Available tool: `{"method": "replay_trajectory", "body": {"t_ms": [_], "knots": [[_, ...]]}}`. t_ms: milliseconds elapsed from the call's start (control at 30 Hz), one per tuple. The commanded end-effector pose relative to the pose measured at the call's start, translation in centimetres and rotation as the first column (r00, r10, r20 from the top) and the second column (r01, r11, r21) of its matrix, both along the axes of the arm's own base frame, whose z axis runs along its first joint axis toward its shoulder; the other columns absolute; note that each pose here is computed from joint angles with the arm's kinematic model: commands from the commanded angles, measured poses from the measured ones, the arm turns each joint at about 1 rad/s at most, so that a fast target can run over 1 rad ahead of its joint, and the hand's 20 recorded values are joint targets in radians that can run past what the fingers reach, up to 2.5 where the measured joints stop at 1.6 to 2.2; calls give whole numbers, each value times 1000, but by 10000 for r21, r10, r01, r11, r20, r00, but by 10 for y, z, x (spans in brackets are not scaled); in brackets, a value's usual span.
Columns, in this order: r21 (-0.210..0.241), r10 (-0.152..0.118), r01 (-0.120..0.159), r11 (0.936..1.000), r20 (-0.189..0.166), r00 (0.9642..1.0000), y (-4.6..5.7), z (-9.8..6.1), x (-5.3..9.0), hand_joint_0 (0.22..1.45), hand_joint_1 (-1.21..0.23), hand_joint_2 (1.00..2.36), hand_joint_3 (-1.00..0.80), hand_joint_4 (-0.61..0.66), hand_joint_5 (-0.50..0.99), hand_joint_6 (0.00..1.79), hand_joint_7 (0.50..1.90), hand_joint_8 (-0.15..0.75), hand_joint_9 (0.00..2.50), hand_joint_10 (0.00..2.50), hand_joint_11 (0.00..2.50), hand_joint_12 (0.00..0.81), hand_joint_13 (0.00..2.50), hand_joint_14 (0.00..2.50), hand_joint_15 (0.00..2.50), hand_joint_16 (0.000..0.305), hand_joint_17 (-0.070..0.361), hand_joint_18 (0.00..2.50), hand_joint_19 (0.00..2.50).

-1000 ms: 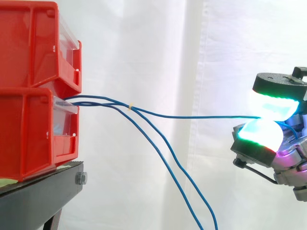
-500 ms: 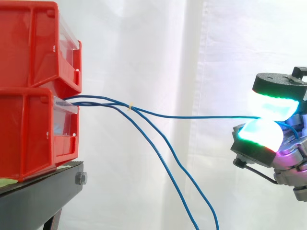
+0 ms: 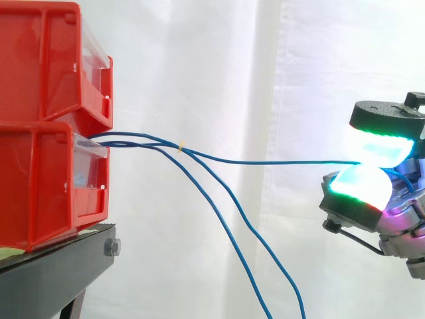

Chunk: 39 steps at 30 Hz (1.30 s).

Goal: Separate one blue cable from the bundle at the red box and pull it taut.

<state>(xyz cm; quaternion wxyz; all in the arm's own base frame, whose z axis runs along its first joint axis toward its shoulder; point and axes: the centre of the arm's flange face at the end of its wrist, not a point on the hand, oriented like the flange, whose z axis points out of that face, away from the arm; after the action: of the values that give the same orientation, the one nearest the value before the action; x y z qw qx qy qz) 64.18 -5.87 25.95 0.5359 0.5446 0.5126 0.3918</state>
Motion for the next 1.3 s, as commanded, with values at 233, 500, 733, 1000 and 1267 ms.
{"method": "replay_trajectory", "body": {"t_ms": [233,500,733,1000,1267], "knots": [[-2,-9,9,10000,-5,10000,0,0,0,662,-756,1021,-10,-181,-161,916,1151,319,506,2500,1755,398,639,2500,1497,39,88,1224,1761],[-2,-9,9,10000,-5,10000,0,0,0,661,-756,1021,-9,-177,-161,916,1157,320,508,2500,1766,400,644,2500,1507,39,87,1227,1758],[-2,-9,9,10000,-5,10000,0,0,0,661,-756,1021,-9,-178,-161,915,1153,319,508,2500,1761,399,644,2500,1511,39,88,1228,1757],[-2,-9,9,10000,-5,10000,0,0,0,661,-758,1021,-9,-183,-160,915,1151,321,515,2500,1781,399,645,2500,1515,40,89,1229,1766],[-2,-9,9,10000,-5,10000,0,0,0,661,-760,1021,-7,-184,-159,915,1157,316,519,2500,1773,400,647,2500,1528,39,88,1234,1768]]}}
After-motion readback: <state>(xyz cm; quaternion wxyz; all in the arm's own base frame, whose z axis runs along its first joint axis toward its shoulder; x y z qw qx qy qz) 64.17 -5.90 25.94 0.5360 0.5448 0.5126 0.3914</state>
